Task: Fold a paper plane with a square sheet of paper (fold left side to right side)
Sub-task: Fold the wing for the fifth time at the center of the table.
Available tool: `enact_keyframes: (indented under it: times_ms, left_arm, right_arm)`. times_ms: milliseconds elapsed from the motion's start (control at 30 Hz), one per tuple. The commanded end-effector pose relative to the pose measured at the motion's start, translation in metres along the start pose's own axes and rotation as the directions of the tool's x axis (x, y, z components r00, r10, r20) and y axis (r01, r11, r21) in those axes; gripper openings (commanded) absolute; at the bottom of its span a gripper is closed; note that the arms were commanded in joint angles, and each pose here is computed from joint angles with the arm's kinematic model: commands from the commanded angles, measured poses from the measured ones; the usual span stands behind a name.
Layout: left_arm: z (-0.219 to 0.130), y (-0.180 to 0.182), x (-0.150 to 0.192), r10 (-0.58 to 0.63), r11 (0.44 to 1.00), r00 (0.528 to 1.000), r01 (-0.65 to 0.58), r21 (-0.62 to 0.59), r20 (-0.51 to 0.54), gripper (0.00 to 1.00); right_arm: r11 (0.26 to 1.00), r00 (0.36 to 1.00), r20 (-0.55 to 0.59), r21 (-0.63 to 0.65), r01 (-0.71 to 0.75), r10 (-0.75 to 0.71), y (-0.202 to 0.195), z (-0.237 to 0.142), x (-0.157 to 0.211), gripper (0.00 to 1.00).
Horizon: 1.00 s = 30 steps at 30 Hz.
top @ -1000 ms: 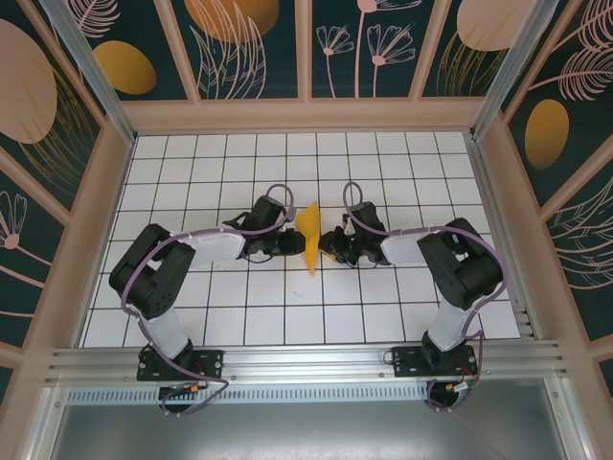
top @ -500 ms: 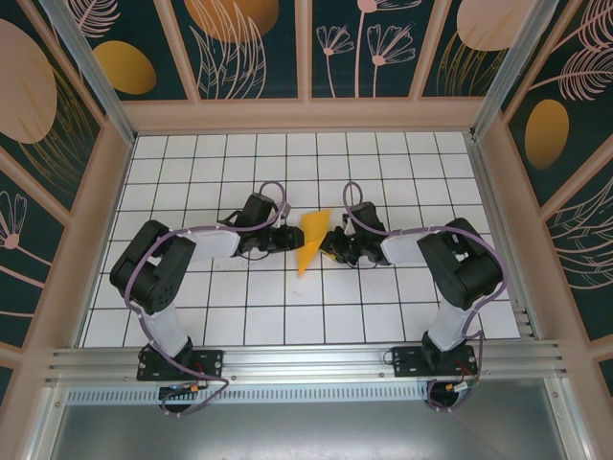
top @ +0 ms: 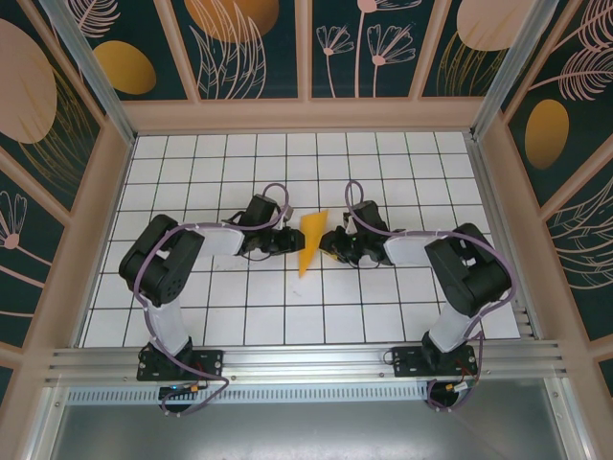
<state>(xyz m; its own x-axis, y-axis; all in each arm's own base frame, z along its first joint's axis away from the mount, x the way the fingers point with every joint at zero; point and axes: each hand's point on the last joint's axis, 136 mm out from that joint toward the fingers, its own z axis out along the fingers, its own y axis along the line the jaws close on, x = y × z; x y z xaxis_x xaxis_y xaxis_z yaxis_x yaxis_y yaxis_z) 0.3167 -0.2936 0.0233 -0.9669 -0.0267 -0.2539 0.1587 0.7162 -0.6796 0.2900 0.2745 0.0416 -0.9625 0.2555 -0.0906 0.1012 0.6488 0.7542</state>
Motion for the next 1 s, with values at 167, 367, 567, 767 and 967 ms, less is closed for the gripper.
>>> enact_keyframes:
  times_ms: [167, 367, 567, 767, 967]
  left_arm:
    - [0.025, 0.012, 0.014, 0.009, 0.997, 0.998, -0.014, -0.082, -0.056, 0.33]
    - [0.033, 0.009, 0.016, 0.016, 0.995, 0.997, -0.023, -0.097, -0.071, 0.32]
    - [0.038, 0.003, 0.017, 0.029, 0.995, 0.996, -0.037, -0.090, -0.081, 0.29]
    - [0.042, -0.001, 0.019, 0.029, 0.996, 0.996, -0.037, -0.081, -0.088, 0.24]
    - [0.047, -0.003, 0.023, 0.032, 0.996, 0.994, -0.039, -0.074, -0.102, 0.22]
  right_arm:
    - [0.995, 0.998, -0.018, -0.081, 0.053, -0.055, 0.025, -0.013, 0.005, 0.32]
    - [0.994, 0.999, -0.015, -0.094, 0.047, -0.049, 0.028, -0.009, 0.001, 0.34]
    - [0.995, 1.000, -0.011, -0.101, 0.024, -0.025, 0.027, 0.003, -0.005, 0.34]
    - [0.994, 1.000, 0.000, -0.108, -0.009, 0.009, 0.023, 0.010, -0.010, 0.34]
    - [0.995, 1.000, 0.004, -0.093, -0.021, 0.022, 0.018, 0.016, -0.013, 0.34]
